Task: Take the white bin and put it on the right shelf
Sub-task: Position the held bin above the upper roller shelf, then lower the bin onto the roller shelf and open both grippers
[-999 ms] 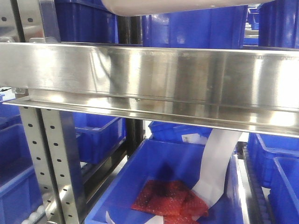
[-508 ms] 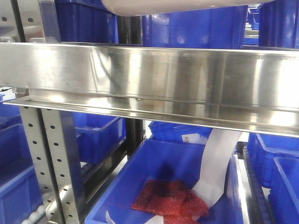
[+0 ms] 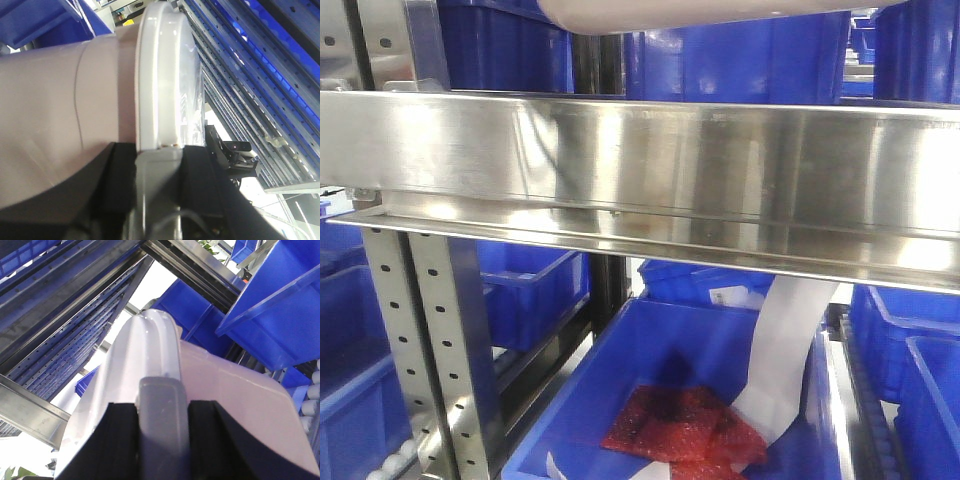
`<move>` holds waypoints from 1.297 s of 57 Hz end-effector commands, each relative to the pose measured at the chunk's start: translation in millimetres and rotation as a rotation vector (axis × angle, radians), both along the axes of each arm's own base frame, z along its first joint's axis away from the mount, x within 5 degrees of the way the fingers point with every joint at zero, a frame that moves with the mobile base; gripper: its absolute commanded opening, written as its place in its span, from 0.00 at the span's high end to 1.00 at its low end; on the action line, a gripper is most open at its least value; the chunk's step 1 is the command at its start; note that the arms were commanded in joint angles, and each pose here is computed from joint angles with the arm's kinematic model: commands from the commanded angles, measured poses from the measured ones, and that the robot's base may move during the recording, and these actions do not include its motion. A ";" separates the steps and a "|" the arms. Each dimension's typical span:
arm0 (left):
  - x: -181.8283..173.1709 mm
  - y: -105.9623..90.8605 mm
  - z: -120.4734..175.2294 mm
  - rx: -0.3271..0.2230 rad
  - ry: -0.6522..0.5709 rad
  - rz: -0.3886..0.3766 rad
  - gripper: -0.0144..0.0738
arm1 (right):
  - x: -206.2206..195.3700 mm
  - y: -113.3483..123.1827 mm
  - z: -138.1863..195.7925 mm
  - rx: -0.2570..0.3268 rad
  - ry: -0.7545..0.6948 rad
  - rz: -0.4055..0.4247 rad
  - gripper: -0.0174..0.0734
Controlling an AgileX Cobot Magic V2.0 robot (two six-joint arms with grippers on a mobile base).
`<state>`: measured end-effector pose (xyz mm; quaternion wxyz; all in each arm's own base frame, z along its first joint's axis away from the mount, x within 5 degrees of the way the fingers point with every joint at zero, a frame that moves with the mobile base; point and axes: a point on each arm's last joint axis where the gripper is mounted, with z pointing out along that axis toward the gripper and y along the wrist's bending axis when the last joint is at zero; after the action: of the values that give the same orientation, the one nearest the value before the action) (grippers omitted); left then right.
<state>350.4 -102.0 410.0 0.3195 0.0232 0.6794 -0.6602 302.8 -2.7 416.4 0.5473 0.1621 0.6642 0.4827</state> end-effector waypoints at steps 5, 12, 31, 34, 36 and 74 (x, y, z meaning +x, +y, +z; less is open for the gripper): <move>-34.9 -15.1 39.9 -0.097 -0.124 -0.160 0.98 | -18.3 17.7 27.0 0.037 -0.108 0.143 0.74; -33.7 -26.0 35.8 -0.069 -0.120 -0.154 0.98 | -9.7 18.9 15.4 0.009 -0.073 0.180 0.74; -14.7 -45.3 7.1 -0.024 -0.067 -0.168 0.98 | 23.5 20.5 -27.2 0.043 0.041 0.310 0.74; -11.3 -46.0 2.4 -0.018 -0.056 -0.168 0.97 | 26.8 20.3 -32.3 0.037 0.053 0.318 0.74; -8.6 -46.6 -1.0 -0.017 -0.046 -0.168 0.95 | 28.8 20.2 -35.3 0.033 0.057 0.321 0.74; -3.7 -47.0 -19.3 0.167 -0.076 -0.149 0.29 | 47.1 5.7 -61.0 -0.324 0.056 0.152 0.11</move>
<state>367.9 -139.8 354.7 0.2859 0.0834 0.7555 -0.5835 359.9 -9.4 328.8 0.4873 0.0896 0.7772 0.3879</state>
